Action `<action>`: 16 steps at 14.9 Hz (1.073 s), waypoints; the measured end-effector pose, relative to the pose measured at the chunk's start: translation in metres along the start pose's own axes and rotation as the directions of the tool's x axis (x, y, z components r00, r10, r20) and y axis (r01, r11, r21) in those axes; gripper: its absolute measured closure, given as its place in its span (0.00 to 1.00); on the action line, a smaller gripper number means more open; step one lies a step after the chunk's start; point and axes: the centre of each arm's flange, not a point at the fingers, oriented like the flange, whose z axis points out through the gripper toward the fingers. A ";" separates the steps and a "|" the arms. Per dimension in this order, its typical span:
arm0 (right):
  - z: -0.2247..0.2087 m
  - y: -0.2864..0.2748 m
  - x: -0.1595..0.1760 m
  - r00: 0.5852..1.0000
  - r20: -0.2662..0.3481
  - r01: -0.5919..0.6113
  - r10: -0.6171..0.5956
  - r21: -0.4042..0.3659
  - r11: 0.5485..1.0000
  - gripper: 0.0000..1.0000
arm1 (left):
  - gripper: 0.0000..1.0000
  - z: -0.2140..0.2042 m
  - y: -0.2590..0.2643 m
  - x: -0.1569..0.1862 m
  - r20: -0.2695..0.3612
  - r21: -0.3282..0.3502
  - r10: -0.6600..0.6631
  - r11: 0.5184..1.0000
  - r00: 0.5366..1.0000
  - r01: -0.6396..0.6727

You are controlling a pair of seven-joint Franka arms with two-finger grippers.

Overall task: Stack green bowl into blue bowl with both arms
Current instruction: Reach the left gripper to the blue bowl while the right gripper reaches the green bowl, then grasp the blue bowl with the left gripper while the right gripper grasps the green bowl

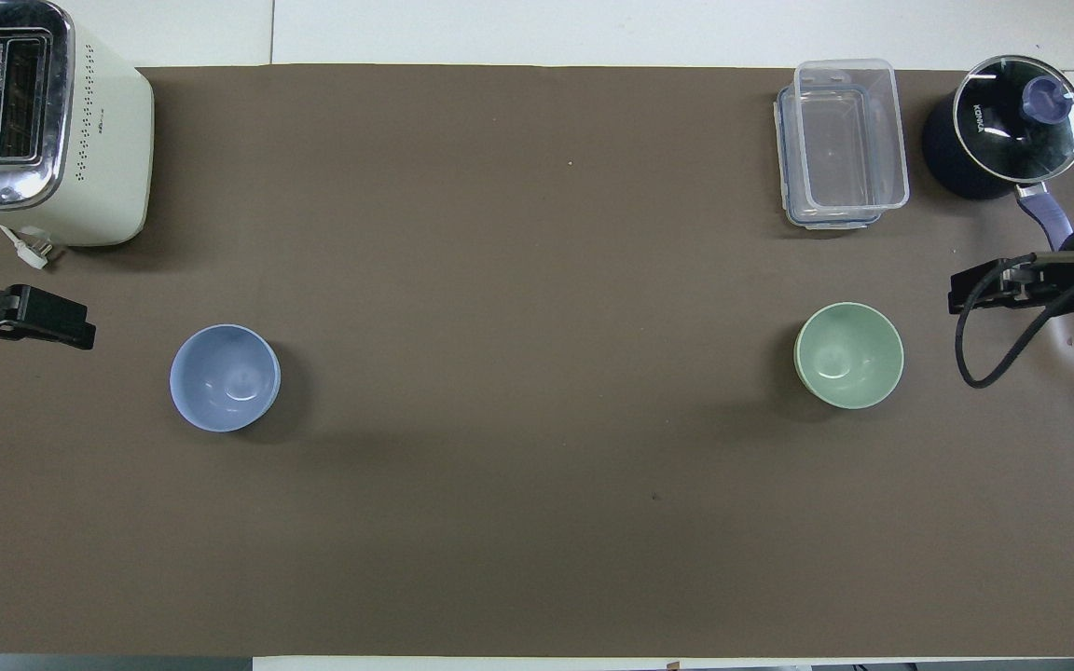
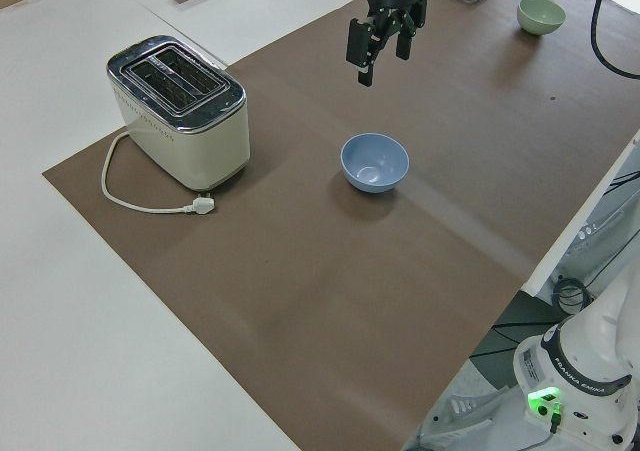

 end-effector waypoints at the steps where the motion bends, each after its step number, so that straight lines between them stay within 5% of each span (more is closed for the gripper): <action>1: 0.014 0.002 0.000 1.000 -0.001 0.011 -0.011 0.001 1.000 0.03 | 0.00 0.017 -0.001 0.000 0.005 0.000 0.012 1.000 1.000 -0.012; 7: 0.115 0.037 0.002 1.000 -0.020 0.000 0.001 0.077 0.997 0.06 | 0.00 0.109 -0.024 0.001 -0.015 -0.003 0.084 0.996 0.996 -0.084; 16: 0.161 0.026 0.000 0.999 -0.034 0.040 -0.038 0.074 0.996 0.25 | 0.07 0.174 -0.023 0.009 -0.023 -0.004 0.105 0.994 0.994 -0.105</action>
